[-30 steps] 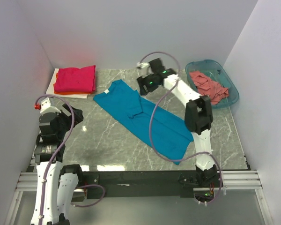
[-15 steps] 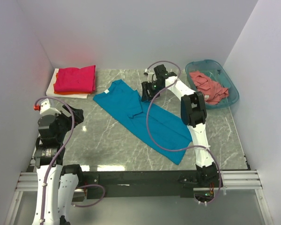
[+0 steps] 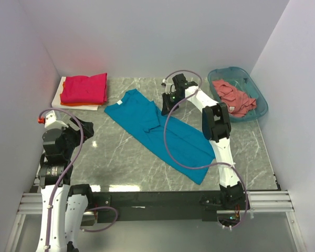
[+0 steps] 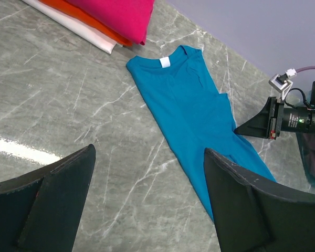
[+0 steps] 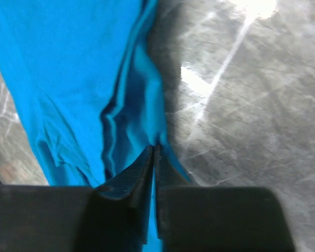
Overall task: Fold and stack the t-shirts
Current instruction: Fold the tshirt
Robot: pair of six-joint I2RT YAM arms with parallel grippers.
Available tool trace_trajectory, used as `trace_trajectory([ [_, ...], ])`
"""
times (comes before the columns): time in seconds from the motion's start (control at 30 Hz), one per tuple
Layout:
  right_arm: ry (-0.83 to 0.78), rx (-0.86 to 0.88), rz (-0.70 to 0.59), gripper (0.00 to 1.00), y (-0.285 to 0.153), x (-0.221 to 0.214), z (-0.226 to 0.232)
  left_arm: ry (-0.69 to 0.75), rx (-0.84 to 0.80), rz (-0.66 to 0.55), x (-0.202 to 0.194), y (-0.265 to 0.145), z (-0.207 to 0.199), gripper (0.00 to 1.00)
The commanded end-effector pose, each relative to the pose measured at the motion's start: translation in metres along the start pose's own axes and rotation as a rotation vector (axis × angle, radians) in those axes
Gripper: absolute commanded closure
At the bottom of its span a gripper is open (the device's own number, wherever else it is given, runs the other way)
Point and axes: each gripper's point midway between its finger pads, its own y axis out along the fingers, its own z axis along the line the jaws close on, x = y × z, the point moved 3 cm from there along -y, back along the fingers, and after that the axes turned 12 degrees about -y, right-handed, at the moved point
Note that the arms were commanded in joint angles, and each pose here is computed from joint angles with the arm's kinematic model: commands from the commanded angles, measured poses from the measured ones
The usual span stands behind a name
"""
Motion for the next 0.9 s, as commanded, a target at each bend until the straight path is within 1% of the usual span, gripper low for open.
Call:
trace_trajectory([
  [0.0,0.044,-0.056,-0.019,0.94,-0.008,0.006,-0.014,0.011,-0.035,-0.012,0.002,0.001,-0.005,0.11],
  [0.1,0.081,-0.111,-0.054,1.00,-0.019,0.011,-0.032,0.010,-0.035,-0.010,0.001,0.001,-0.005,0.11],
  [0.23,0.132,-0.183,-0.092,1.00,-0.039,0.014,-0.059,0.008,-0.035,-0.012,0.002,0.001,-0.005,0.11],
  [0.43,0.205,-0.266,-0.158,1.00,-0.078,0.014,-0.099,0.007,-0.058,0.024,-0.003,0.005,-0.008,0.11],
  [0.53,0.219,-0.314,-0.179,1.00,-0.095,0.011,-0.113,-0.016,-0.087,0.085,-0.013,0.013,-0.011,0.12],
  [0.57,0.228,-0.321,-0.174,1.00,-0.097,0.007,-0.116,-0.036,-0.133,0.115,-0.017,0.014,-0.019,0.12],
  [0.63,0.232,-0.347,-0.187,1.00,-0.107,0.006,-0.122,-0.074,-0.164,0.188,-0.031,0.023,-0.020,0.12],
  [0.67,0.230,-0.357,-0.188,1.00,-0.111,0.005,-0.122,-0.102,-0.254,0.222,-0.034,0.024,-0.034,0.13],
  [0.7,0.229,-0.367,-0.193,1.00,-0.114,0.004,-0.124,-0.138,-0.269,0.281,-0.047,0.031,-0.031,0.14],
  [0.77,0.209,-0.374,-0.195,1.00,-0.119,0.005,-0.123,-0.227,-0.330,0.343,-0.058,0.038,-0.041,0.13],
  [0.8,0.200,-0.366,-0.182,0.88,-0.121,0.004,-0.120,-0.254,-0.328,0.382,-0.067,0.052,-0.040,0.14],
  [0.83,0.186,-0.355,-0.183,0.81,-0.124,0.006,-0.116,-0.263,-0.322,0.387,-0.069,0.060,-0.043,0.16],
  [0.87,0.150,-0.359,-0.188,0.77,-0.131,0.010,-0.109,-0.254,-0.305,0.415,-0.078,0.067,-0.049,0.17],
])
